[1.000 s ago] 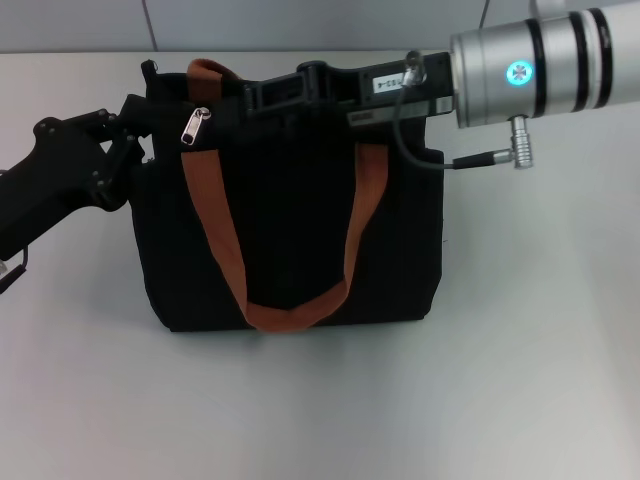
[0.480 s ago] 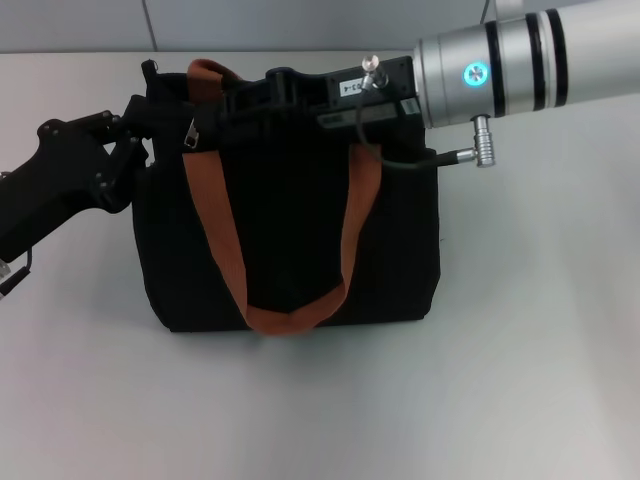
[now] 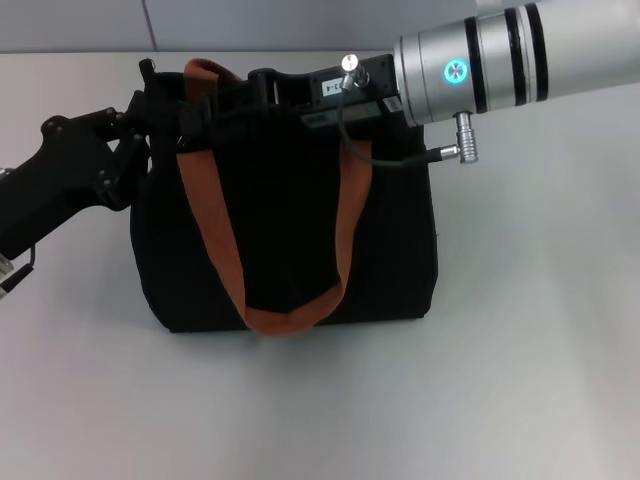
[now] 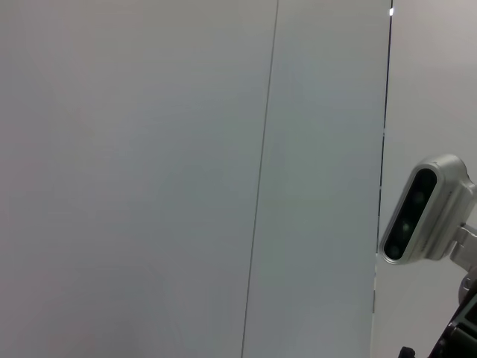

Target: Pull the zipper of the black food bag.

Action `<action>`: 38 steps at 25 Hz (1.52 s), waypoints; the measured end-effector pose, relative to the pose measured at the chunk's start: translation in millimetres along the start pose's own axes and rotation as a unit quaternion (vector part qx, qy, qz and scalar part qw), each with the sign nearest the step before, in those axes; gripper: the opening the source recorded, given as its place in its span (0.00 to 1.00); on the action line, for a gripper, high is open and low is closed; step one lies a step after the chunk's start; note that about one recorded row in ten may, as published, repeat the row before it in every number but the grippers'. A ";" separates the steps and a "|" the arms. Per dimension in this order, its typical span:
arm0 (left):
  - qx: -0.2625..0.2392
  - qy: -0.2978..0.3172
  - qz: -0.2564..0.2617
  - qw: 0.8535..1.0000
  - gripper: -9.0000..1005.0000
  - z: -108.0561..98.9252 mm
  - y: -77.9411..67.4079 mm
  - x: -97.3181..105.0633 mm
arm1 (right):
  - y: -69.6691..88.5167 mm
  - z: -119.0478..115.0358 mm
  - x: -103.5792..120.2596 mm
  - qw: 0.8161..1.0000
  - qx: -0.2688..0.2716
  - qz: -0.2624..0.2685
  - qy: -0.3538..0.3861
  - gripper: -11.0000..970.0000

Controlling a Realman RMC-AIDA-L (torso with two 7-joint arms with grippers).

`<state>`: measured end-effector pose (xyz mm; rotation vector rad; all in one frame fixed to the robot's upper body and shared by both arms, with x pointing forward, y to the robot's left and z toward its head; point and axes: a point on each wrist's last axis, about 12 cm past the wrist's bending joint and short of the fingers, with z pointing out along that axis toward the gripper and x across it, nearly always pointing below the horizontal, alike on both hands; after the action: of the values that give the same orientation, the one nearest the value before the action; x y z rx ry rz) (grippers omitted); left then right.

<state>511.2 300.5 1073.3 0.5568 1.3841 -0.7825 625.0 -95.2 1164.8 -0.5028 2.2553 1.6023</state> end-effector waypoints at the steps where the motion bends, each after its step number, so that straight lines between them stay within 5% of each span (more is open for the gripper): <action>1: 0.000 0.000 0.000 1.000 0.04 0.2 0.1 -0.1 | 0.1 0.2 0.1 1.000 0.000 0.000 0.000 0.44; 33: 0.004 -0.006 -0.005 1.000 0.04 1.4 -0.6 -1.4 | -3.0 -2.5 5.2 1.000 -0.007 -0.011 -0.008 0.41; 38: 0.004 -0.006 -0.005 1.000 0.04 1.4 -0.8 -1.5 | -4.8 -3.4 5.3 1.000 -0.004 -0.009 -0.012 0.21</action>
<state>511.5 299.3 1075.0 0.5520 1.3738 -0.7987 622.3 -100.3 1159.4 -0.5023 2.2217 1.5999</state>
